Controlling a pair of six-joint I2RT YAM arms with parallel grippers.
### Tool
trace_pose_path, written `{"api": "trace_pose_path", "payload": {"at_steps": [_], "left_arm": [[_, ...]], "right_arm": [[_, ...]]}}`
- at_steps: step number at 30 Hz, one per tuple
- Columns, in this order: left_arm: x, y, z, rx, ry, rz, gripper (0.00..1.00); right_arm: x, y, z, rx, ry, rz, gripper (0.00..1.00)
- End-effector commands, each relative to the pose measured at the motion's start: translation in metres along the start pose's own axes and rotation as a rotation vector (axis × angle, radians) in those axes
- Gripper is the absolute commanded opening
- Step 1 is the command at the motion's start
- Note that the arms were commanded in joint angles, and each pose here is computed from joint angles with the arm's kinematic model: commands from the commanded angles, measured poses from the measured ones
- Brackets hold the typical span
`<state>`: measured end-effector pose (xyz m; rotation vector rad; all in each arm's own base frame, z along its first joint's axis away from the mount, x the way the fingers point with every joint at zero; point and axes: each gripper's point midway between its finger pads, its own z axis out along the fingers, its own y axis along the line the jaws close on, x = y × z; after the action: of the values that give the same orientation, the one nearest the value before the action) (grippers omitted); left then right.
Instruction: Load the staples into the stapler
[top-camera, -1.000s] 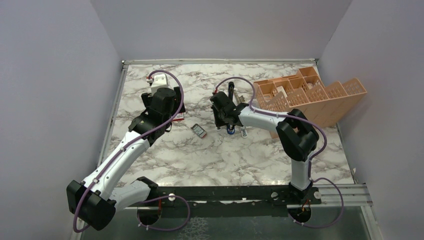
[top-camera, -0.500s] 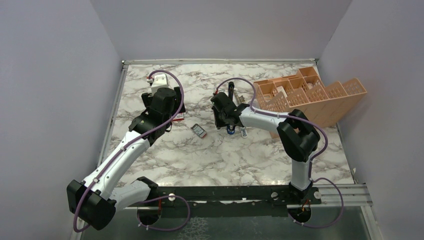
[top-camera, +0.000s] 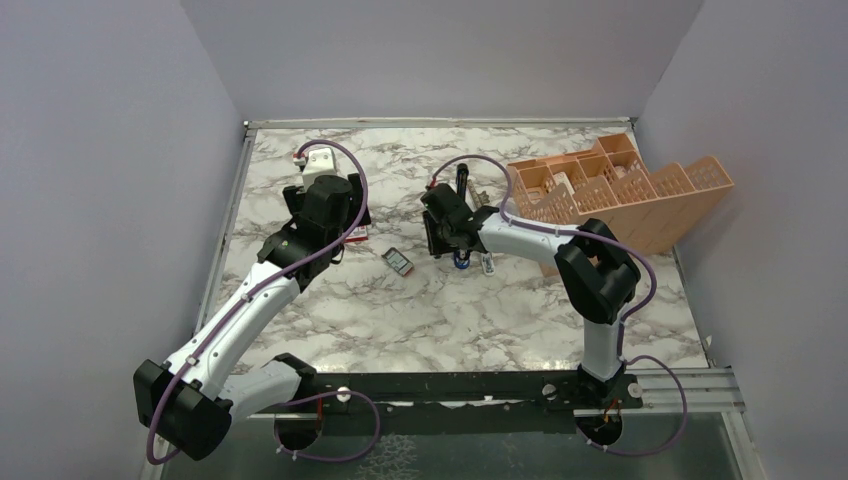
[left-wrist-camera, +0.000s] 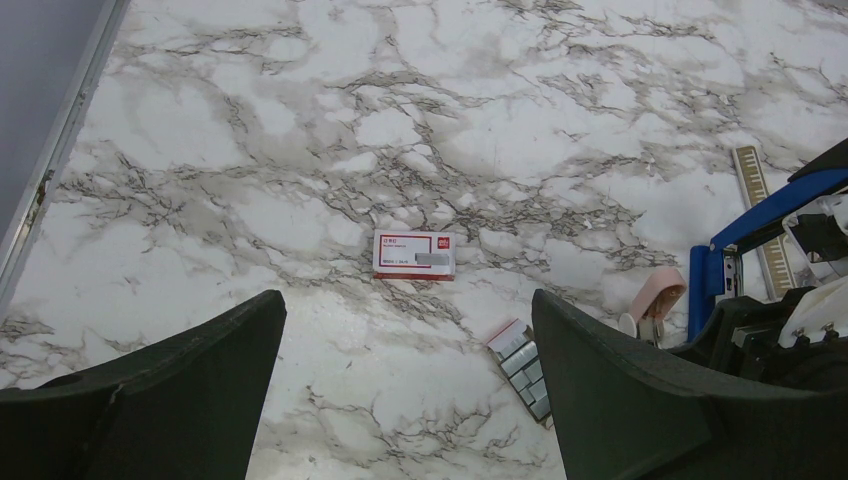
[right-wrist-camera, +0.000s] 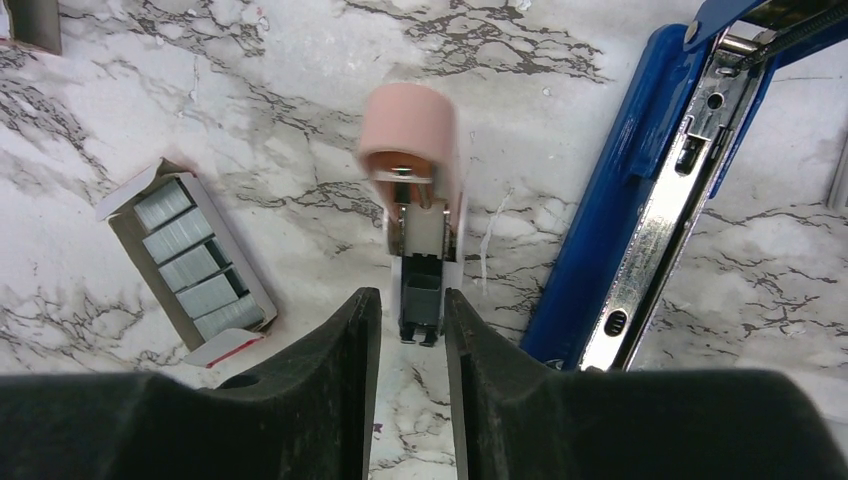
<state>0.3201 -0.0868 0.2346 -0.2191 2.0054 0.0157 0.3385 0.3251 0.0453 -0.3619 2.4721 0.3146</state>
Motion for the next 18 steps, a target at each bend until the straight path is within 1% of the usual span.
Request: {"api": "trace_pose_path", "payload": {"at_steps": [1, 7, 11, 18], "left_arm": [[-0.0008, -0.0014, 0.0016, 0.007, -0.002, 0.0, 0.93], [-0.0009, -0.0012, 0.0014, 0.007, -0.003, 0.0, 0.93], [-0.0011, -0.0016, 0.0014, 0.009, -0.003, -0.001, 0.93], [-0.0013, -0.0012, 0.0007, 0.009, -0.004, -0.003, 0.93]], "right_arm": [[-0.023, 0.0053, -0.0151, 0.0, -0.046, -0.014, 0.35], [-0.0293, 0.0069, -0.0184, -0.002, -0.061, -0.016, 0.35], [-0.0298, 0.0087, -0.0183, -0.013, -0.061, -0.021, 0.32], [-0.0249, 0.0144, -0.0123, -0.044, -0.039, -0.036, 0.33]]}}
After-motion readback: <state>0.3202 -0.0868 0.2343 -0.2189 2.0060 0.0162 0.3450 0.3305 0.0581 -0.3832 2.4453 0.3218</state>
